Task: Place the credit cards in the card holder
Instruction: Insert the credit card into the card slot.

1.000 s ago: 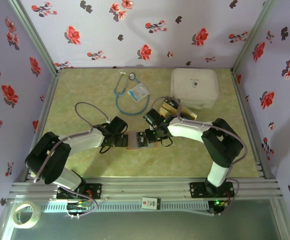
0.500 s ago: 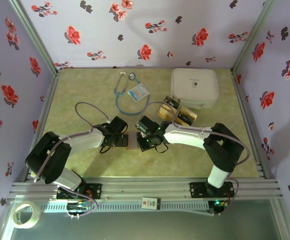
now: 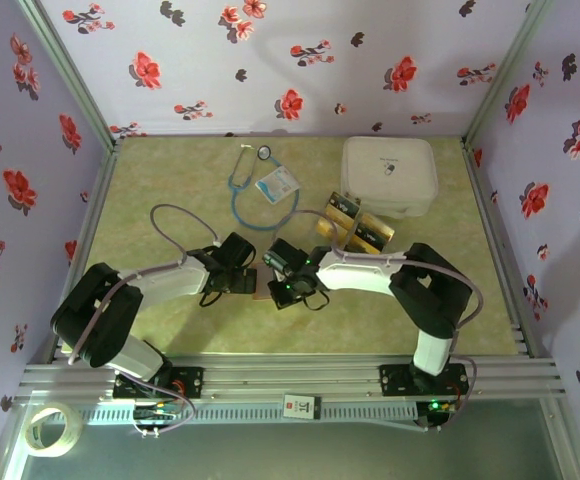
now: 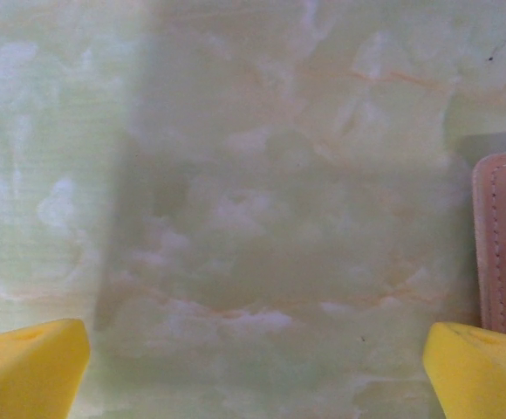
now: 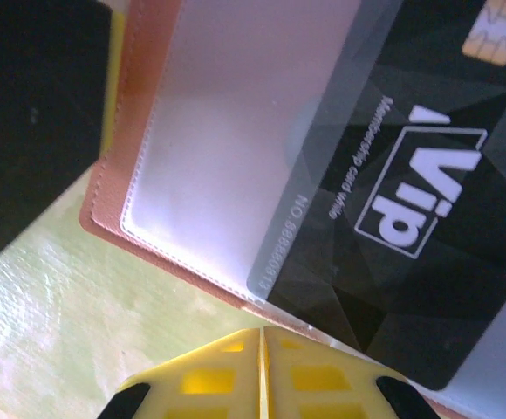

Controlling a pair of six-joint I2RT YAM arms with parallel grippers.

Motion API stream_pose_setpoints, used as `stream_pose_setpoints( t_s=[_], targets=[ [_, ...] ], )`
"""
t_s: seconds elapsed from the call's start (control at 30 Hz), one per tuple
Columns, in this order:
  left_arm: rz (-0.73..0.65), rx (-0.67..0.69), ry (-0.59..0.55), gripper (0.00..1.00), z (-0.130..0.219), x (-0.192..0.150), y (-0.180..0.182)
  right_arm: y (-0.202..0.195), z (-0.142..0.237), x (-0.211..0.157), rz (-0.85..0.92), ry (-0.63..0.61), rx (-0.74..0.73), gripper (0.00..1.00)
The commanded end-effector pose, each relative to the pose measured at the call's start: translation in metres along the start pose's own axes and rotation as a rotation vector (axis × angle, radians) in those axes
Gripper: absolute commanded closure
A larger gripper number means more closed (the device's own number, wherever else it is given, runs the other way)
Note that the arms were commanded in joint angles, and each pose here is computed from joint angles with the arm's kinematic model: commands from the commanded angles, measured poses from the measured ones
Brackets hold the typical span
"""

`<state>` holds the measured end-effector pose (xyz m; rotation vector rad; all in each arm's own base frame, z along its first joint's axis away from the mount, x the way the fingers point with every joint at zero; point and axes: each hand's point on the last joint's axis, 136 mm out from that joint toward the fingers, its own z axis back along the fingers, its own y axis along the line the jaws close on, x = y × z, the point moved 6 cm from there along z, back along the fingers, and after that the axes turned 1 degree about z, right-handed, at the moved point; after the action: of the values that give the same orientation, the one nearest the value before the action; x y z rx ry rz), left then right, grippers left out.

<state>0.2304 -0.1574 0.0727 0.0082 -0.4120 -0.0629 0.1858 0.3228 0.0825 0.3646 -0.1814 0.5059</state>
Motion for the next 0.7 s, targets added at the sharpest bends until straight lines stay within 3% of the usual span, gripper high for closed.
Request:
stream_pose_setpoints(
  t_s=[0.0, 0.37, 0.67],
  targets=[
    [-0.018, 0.014, 0.029, 0.00, -0.007, -0.003, 0.000, 0.007, -0.003, 0.010, -0.002, -0.028, 0.006, 0.92],
    [-0.016, 0.009, 0.028, 0.00, -0.006, -0.005, -0.001, -0.004, -0.006, 0.027, -0.021, -0.060, -0.046, 0.93],
    [-0.019, 0.007, 0.025, 0.00, -0.005, -0.005, -0.001, -0.006, 0.024, 0.034, -0.032, -0.136, -0.047, 0.92]
  ],
)
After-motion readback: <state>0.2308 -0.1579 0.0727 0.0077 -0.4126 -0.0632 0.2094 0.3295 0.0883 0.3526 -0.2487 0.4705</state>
